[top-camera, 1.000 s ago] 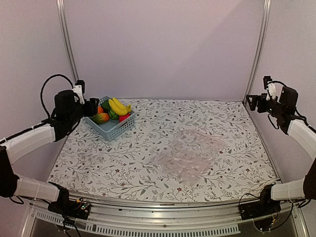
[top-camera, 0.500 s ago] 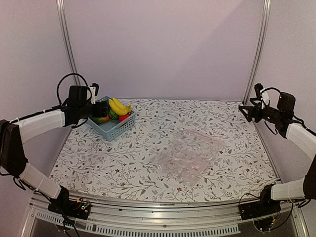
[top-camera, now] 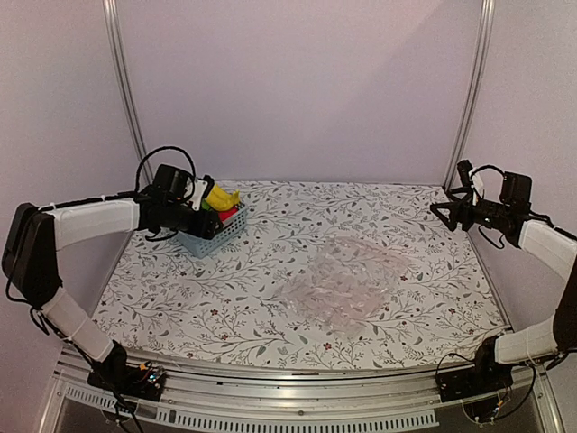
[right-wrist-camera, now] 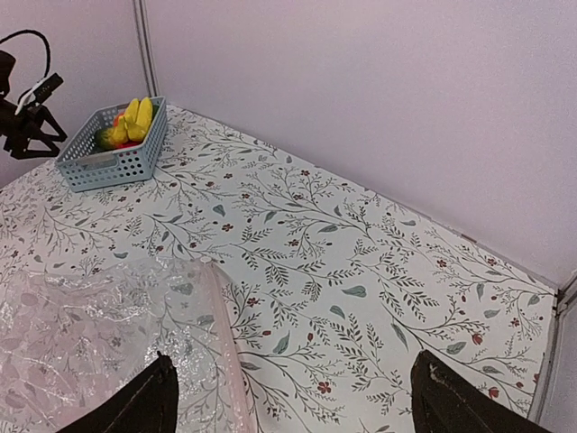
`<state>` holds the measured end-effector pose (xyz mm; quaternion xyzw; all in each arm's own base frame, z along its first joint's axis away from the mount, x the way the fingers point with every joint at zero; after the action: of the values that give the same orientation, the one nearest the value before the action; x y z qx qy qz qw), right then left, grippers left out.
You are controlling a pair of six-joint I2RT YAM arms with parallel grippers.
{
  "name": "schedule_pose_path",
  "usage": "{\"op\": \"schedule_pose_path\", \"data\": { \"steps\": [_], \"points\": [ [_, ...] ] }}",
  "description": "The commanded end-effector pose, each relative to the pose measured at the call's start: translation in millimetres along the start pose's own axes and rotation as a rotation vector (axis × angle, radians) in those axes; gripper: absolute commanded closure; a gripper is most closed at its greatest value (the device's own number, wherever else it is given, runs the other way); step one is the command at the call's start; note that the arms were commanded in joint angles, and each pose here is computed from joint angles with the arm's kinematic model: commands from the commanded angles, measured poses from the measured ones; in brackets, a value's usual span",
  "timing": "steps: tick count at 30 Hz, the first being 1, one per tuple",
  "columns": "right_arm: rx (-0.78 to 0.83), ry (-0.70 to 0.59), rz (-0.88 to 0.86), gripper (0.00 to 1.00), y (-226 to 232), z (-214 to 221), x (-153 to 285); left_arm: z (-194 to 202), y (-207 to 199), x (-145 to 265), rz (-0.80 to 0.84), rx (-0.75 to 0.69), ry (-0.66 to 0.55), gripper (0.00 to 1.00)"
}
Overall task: Place the food in the zip-top bag and seal the zipper
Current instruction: Adjust the bin at the corner of the board.
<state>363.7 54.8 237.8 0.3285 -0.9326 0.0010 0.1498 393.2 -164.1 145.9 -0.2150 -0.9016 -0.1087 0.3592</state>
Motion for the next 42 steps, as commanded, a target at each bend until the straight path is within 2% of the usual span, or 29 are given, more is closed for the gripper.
{"op": "schedule_pose_path", "data": {
  "steps": [1, 5, 12, 14, 18, 21, 25, 32, 38, 42],
  "points": [
    [0.005, 0.005, -0.021, 0.12, 1.6, -4.4, 1.4, 6.7, -9.4, -10.0, 0.027, -0.022, 0.057, 0.24],
    [0.013, 0.004, -0.02, 0.12, 2.5, -5.5, 2.6, 5.1, -7.0, -21.1, 0.005, -0.008, 0.06, 0.28],
    [0.015, 0.005, -0.034, 0.12, 4.9, -6.4, 2.6, -0.3, 8.2, -48.5, -0.077, -0.005, 0.098, 0.43],
    [0.012, 0.007, -0.042, 0.13, 5.7, -7.3, 2.8, 1.8, 9.0, -54.3, -0.081, -0.007, 0.11, 0.48],
    [0.021, 0.001, -0.046, 0.13, 8.1, -10.1, 4.7, 6.0, 11.4, -61.3, -0.092, -0.02, 0.129, 0.53],
    [0.027, -0.005, -0.053, 0.13, 10.4, -11.7, 6.0, 4.9, 6.0, -63.7, -0.059, -0.029, 0.129, 0.62],
    [0.032, -0.01, -0.053, 0.13, 12.0, -14.3, 7.7, 5.4, -6.7, -62.9, 0.003, -0.049, 0.118, 0.73],
    [0.037, -0.011, -0.053, 0.13, 13.0, -15.1, 8.5, 8.2, -32.5, -63.0, 0.093, -0.095, 0.117, 0.79],
    [0.041, -0.01, -0.051, 0.13, 13.1, -15.1, 8.9, 19.6, -72.6, -55.4, 0.201, -0.196, 0.124, 0.79],
    [0.04, -0.008, -0.05, 0.13, 12.7, -14.3, 8.9, 29.6, -114.1, -44.5, 0.31, -0.284, 0.132, 0.8]
  ]
}}
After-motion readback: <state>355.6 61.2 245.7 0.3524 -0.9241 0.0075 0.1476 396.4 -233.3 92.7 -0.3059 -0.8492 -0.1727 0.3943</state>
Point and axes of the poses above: each gripper's point midway between its finger pads, its own x axis back along the fingers, its own y axis along the line the jaws close on, z = x × y, the point moved 1 cm from there along x, back along the fingers, and after that the axes turned 7 degrees about -x, right-handed, at the moved point
